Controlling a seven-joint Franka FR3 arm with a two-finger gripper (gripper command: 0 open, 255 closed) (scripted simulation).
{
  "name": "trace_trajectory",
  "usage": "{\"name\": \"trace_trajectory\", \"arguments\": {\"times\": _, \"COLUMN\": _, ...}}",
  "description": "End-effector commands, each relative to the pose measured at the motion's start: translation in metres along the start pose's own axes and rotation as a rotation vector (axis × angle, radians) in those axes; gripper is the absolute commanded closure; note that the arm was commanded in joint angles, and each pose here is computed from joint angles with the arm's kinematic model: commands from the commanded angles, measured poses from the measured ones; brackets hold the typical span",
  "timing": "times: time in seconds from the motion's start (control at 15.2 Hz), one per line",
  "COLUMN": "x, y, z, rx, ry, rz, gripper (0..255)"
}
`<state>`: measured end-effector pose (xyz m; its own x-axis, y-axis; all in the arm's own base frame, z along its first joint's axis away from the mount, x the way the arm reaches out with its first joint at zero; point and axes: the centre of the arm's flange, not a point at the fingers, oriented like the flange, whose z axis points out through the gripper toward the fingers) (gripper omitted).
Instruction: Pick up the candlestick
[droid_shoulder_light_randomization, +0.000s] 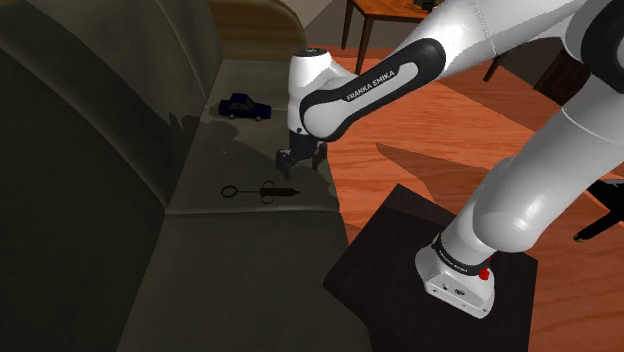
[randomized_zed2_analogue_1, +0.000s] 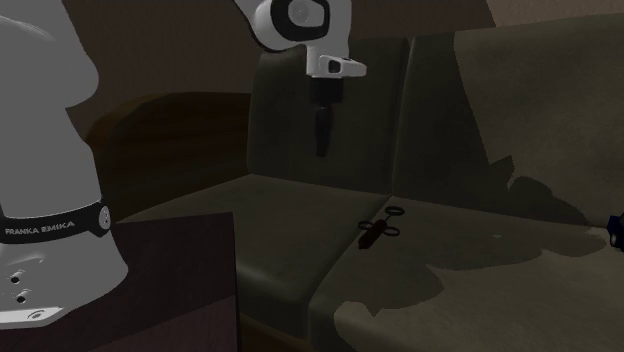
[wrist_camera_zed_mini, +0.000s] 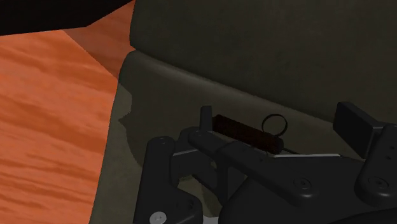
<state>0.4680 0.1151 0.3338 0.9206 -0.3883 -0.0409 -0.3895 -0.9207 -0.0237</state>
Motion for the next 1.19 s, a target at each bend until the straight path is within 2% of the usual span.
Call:
{"name": "trace_trajectory", "arguments": {"times": 0.0, "x": 0.01, "y": -0.011, "z": 0.023, "rx": -0.003, "ry": 0.007, "rz": 0.024, "gripper": 0}}
{"name": "trace_trajectory", "arguments": {"times": 0.92, "x": 0.106, "y": -0.073, "z": 0.167, "rx": -0.032, "ry": 0.046, "rz": 0.185, "gripper": 0}}
{"name": "trace_trajectory", "arguments": {"times": 1.12, "x": 0.107, "y": -0.072, "z": 0.178, "rx": -0.032, "ry": 0.046, "rz": 0.185, "gripper": 0}}
